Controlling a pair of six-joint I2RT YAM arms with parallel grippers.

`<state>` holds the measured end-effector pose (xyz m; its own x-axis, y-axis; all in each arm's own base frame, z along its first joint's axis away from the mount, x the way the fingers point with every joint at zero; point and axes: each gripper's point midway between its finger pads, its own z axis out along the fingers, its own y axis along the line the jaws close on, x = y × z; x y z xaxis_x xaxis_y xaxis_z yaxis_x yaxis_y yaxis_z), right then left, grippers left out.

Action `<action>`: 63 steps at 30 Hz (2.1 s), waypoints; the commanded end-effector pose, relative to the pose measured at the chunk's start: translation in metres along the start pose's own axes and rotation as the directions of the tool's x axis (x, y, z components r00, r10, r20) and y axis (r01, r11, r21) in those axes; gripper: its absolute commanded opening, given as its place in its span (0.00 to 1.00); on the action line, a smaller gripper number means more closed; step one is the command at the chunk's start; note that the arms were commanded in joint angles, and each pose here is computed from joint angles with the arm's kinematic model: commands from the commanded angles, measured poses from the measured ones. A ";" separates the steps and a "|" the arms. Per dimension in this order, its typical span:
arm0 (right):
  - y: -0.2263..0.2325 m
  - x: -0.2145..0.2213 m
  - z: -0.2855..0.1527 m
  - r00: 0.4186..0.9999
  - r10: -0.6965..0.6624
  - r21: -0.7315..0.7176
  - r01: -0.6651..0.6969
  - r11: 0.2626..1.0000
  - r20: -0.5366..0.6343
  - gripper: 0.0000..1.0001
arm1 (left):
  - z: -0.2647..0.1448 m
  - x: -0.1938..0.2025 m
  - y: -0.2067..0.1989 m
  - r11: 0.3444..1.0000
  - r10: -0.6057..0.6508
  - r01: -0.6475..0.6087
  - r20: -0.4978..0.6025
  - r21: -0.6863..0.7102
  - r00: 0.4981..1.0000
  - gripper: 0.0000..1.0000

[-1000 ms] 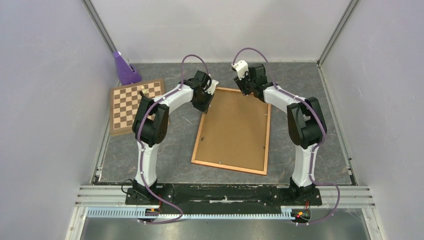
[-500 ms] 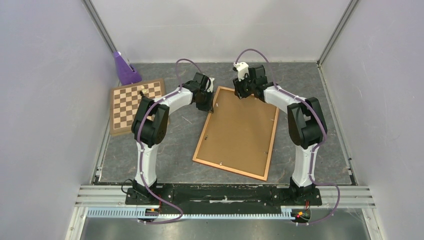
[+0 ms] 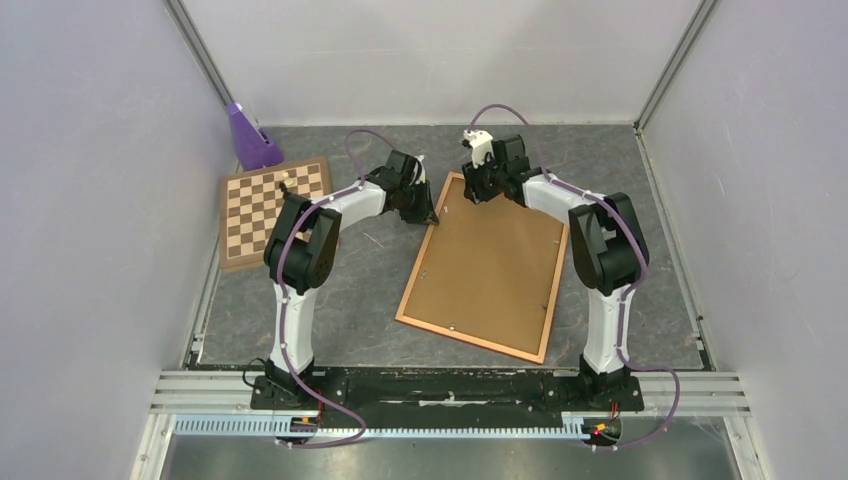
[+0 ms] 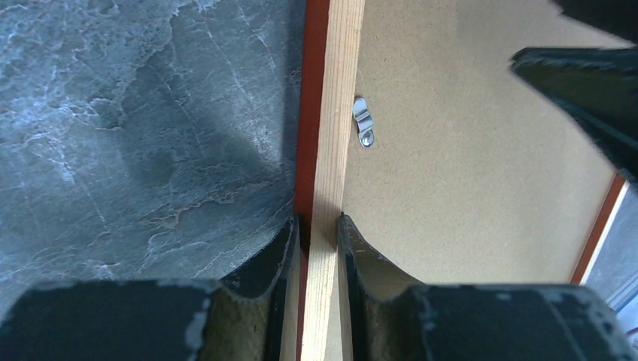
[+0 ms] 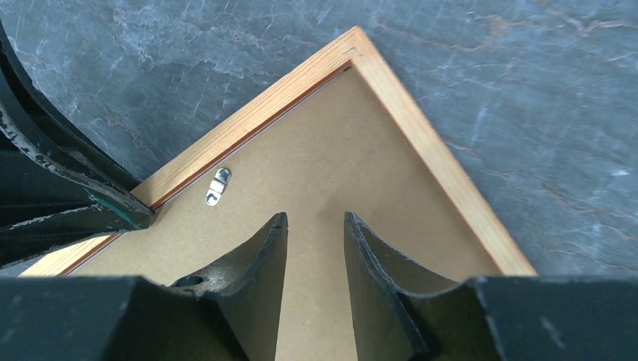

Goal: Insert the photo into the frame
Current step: Adjust the photo frame at the center of the board, then install the photo frame at the center of the board.

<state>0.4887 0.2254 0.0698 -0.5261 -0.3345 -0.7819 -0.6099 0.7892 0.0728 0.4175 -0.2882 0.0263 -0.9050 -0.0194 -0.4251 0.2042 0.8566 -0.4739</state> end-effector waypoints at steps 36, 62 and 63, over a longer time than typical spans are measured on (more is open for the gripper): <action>0.065 0.034 0.039 0.997 -0.018 -0.093 0.011 0.996 -0.077 0.33 | -0.003 0.020 0.007 0.999 -0.045 0.045 -0.005 0.021 0.999 0.02; 0.021 0.022 0.028 0.993 -0.111 0.127 0.117 0.985 -0.048 0.32 | -0.001 0.020 0.013 0.999 -0.045 0.045 -0.008 0.020 0.999 0.02; 0.022 0.025 0.028 0.992 -0.111 0.121 0.116 0.986 -0.052 0.32 | -0.002 0.020 0.013 0.999 -0.043 0.043 -0.007 0.021 0.999 0.02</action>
<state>0.4860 0.2587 0.0317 -0.4856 -0.4258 -0.7635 -0.5922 0.8027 -0.0710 0.4186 -0.2873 0.0256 -0.8820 -0.0547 -0.4680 0.2216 0.8285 -0.5143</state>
